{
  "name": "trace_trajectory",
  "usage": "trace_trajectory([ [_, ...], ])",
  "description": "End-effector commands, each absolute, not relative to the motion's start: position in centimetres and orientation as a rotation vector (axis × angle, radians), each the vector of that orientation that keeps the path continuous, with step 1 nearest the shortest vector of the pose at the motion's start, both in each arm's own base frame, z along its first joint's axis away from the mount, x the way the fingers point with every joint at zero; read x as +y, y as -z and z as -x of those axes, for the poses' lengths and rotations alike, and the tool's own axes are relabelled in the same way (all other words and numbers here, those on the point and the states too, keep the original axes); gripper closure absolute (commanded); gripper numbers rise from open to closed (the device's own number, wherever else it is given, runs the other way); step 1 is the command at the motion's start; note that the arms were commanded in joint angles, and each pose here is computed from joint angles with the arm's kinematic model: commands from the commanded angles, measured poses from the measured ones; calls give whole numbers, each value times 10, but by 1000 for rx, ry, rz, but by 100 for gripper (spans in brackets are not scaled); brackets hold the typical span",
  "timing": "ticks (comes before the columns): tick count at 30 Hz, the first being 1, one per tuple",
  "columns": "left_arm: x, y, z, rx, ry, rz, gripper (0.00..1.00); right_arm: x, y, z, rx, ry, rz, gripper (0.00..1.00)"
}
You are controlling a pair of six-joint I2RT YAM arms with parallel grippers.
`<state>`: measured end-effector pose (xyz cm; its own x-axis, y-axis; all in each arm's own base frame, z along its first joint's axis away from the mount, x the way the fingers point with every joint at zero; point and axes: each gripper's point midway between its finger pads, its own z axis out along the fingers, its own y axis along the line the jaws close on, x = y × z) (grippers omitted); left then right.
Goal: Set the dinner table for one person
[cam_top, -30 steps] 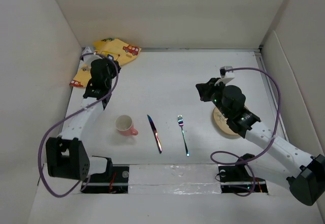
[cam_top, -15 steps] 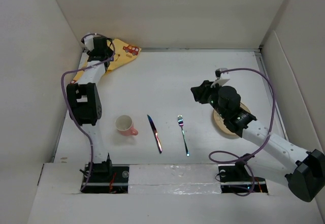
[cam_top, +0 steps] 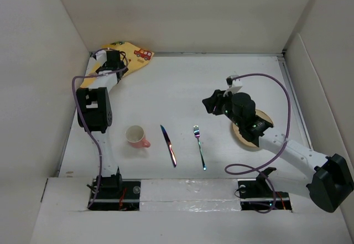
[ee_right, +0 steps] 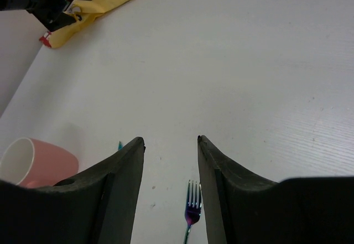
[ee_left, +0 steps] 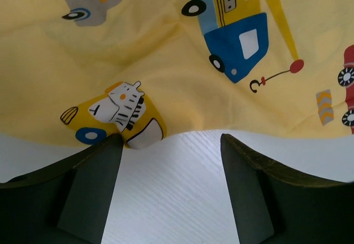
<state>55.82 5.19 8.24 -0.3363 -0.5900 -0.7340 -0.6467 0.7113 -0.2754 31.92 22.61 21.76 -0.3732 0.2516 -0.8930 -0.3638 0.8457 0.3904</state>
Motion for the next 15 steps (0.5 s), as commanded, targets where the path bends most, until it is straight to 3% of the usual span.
trace_trajectory([
  [1,60,-102,-580,1955,-93,962,33,237,-251,-321,1746,-712,111,51],
  [7,67,-93,-597,1972,-75,1005,45,237,-250,-322,1746,-709,112,51],
  [9,65,-85,-597,1987,-8,1033,58,237,-248,-322,1757,-701,115,51],
  [12,70,-83,-596,1965,70,1069,87,237,-248,-323,1759,-699,114,51],
  [14,67,-86,-598,1970,90,1039,100,240,-245,-324,1765,-708,120,51],
  [15,67,-88,-598,1967,91,1038,100,240,-245,-324,1765,-708,120,51],
])
